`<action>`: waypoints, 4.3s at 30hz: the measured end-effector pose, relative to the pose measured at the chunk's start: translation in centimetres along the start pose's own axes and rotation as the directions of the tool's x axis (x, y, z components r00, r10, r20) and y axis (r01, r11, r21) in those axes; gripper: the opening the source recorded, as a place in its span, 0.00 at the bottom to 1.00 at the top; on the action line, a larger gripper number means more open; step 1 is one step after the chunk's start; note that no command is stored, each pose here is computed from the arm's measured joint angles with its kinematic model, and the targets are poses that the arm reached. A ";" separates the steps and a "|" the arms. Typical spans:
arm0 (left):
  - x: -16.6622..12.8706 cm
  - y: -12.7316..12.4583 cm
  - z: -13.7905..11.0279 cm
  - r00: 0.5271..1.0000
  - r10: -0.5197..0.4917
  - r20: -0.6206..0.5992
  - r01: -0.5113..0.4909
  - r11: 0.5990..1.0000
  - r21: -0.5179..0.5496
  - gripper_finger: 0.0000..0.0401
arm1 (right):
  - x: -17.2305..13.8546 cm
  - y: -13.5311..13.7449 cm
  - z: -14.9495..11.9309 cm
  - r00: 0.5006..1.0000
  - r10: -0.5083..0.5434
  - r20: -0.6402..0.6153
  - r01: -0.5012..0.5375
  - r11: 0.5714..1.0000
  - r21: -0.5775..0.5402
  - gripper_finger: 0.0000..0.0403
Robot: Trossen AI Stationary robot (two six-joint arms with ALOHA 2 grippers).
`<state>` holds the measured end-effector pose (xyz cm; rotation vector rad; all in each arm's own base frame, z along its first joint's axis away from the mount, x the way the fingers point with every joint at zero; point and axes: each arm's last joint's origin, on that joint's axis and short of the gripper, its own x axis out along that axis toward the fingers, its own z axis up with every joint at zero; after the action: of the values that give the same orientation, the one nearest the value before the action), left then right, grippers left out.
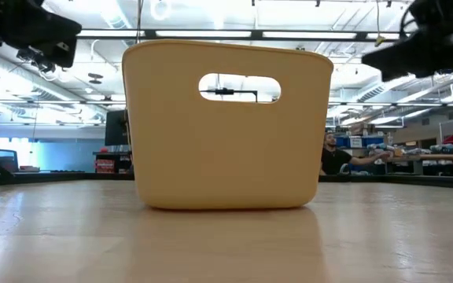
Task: Roll bandage
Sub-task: Return to Home Position
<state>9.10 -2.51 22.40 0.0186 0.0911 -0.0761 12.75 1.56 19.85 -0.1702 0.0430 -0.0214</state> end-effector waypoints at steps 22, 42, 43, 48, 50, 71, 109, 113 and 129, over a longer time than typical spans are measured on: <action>0.3 1.0 -3.3 0.999 0.007 0.047 -0.010 0.998 0.065 0.00 | -3.4 -0.5 -1.9 0.996 -0.027 0.083 0.025 0.999 0.021 0.00; 1.1 1.8 -5.7 0.993 0.060 0.101 -0.064 0.997 0.038 0.01 | -2.9 -0.9 -3.1 0.994 -0.080 0.074 0.075 0.995 0.058 0.00; 1.1 1.8 -5.7 0.993 0.061 0.099 -0.065 0.997 0.036 0.01 | -2.9 -1.0 -3.2 0.994 -0.081 0.072 0.076 0.995 0.067 0.00; 1.1 2.1 -5.7 0.992 0.089 0.094 -0.096 0.993 0.074 0.01 | -2.7 -1.1 -3.4 0.994 -0.097 0.040 0.093 0.990 0.104 0.01; 1.1 2.4 -5.8 0.993 0.083 0.089 -0.090 0.993 0.077 0.01 | -2.7 -1.2 -3.4 0.994 -0.102 0.036 0.098 0.990 0.100 0.01; 0.8 4.2 -5.9 0.958 0.273 0.082 -0.281 0.954 0.103 0.01 | -2.5 -2.1 -3.8 0.977 -0.210 -0.024 0.211 0.977 0.043 0.05; 0.5 4.5 -4.7 0.926 0.319 0.203 -0.351 0.925 0.145 0.03 | -2.8 -2.1 -3.3 0.979 -0.197 0.043 0.195 0.980 0.048 0.04; 0.5 4.5 -4.7 0.925 0.318 0.205 -0.350 0.925 0.144 0.03 | -2.8 -2.1 -3.3 0.979 -0.197 0.044 0.195 0.980 0.048 0.04; 0.5 4.5 -4.6 0.926 0.314 0.208 -0.347 0.927 0.144 0.03 | -2.8 -2.1 -3.2 0.980 -0.196 0.047 0.194 0.980 0.048 0.04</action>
<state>9.55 2.01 17.79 0.2056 -0.1028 0.2545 9.81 -1.00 17.14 -0.1309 -0.0254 -0.2136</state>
